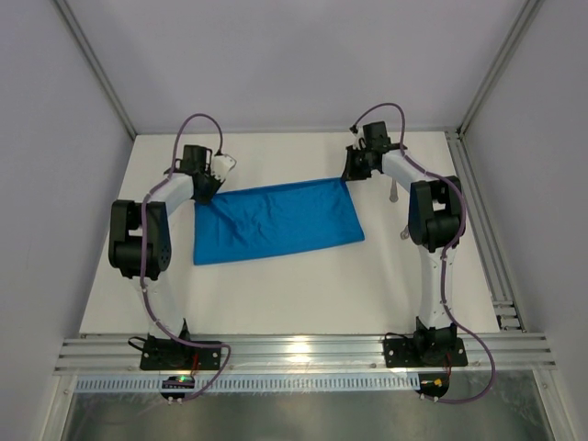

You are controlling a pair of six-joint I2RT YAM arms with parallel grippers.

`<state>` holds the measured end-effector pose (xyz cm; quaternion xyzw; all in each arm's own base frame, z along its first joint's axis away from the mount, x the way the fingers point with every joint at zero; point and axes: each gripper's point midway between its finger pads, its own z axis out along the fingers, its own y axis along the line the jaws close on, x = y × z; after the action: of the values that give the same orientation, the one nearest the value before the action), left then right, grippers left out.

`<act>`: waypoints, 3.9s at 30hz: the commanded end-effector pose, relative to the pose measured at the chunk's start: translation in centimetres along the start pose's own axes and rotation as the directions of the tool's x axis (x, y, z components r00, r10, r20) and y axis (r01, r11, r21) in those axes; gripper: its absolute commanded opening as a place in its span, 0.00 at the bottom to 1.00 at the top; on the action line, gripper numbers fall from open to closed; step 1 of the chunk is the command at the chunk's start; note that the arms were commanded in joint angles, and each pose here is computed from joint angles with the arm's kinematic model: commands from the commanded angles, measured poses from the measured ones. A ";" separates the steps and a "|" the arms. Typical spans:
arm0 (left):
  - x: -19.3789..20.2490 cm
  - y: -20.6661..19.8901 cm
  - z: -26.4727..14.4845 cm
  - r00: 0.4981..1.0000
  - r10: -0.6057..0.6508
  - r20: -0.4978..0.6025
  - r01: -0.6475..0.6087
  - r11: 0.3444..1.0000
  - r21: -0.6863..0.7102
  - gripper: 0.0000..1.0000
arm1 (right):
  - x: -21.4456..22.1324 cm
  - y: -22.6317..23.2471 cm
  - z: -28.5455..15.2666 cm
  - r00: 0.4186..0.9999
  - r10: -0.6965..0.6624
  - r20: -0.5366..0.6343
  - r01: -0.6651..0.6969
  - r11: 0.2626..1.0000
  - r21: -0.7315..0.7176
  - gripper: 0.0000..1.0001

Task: Fold the napkin into a case and place the utensils inside
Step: Fold and flatten the napkin at the center of the board, then smooth out the rectangle-folded napkin at the center of the board.

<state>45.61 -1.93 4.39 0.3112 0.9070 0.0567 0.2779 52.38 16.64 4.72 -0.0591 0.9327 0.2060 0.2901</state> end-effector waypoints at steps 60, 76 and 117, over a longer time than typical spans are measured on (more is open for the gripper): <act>-5.4 1.3 -6.7 0.985 -0.133 0.112 0.129 0.991 0.036 0.46 | -5.2 -1.5 -7.0 0.971 0.044 0.234 -0.102 0.964 0.244 0.48; 8.7 -10.5 -6.7 0.974 0.002 -0.228 0.050 0.973 0.224 0.31 | 12.0 -0.6 -8.0 0.984 0.170 -0.058 -0.161 0.978 0.133 0.52; 9.5 -12.7 -7.4 0.977 0.049 -0.206 0.000 0.973 0.229 0.15 | 16.0 12.8 -8.8 0.999 -0.001 -0.049 -0.001 0.999 -0.045 0.04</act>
<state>27.61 -6.98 3.17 0.3523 0.9251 -0.0473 0.1333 30.62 23.00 6.48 -0.0887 0.9447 0.1839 0.2568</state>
